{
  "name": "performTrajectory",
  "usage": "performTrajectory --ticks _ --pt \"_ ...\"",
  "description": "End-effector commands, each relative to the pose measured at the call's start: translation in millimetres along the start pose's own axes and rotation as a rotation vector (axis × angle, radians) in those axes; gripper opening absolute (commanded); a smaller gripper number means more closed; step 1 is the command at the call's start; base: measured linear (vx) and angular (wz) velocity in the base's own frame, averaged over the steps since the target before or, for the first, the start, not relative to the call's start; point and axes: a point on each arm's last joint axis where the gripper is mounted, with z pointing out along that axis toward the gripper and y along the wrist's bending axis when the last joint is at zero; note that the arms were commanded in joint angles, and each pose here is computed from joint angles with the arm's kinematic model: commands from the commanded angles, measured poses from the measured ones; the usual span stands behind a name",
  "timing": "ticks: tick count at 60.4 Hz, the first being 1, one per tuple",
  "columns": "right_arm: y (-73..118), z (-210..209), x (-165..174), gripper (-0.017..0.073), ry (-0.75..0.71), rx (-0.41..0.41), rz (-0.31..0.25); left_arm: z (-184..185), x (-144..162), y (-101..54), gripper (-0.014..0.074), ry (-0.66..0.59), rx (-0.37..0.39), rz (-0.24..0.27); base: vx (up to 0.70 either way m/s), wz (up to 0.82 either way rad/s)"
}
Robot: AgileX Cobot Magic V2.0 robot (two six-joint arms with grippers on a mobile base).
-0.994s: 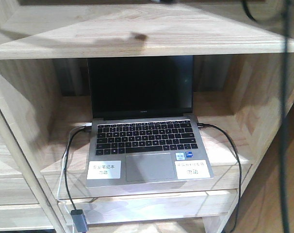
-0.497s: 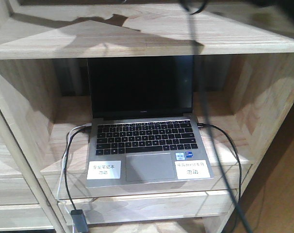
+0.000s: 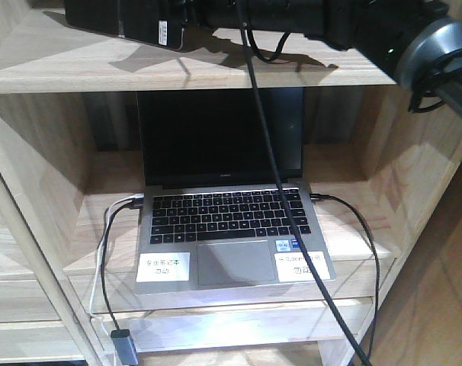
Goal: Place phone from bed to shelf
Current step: 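Raise the right gripper with the phone above the upper shelf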
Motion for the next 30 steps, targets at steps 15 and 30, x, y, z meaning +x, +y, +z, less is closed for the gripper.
performTrajectory --ticks 15,30 --pt "12.8 -22.4 -40.3 0.0050 -0.134 0.051 -0.031 -2.6 -14.5 1.8 0.0001 -0.102 -0.011 -0.015 0.00 0.00" --pt "10.5 -22.3 -38.3 0.0189 -0.111 0.078 -0.067 -2.6 -14.5 1.8 0.0001 -0.102 -0.011 -0.015 0.00 0.00"
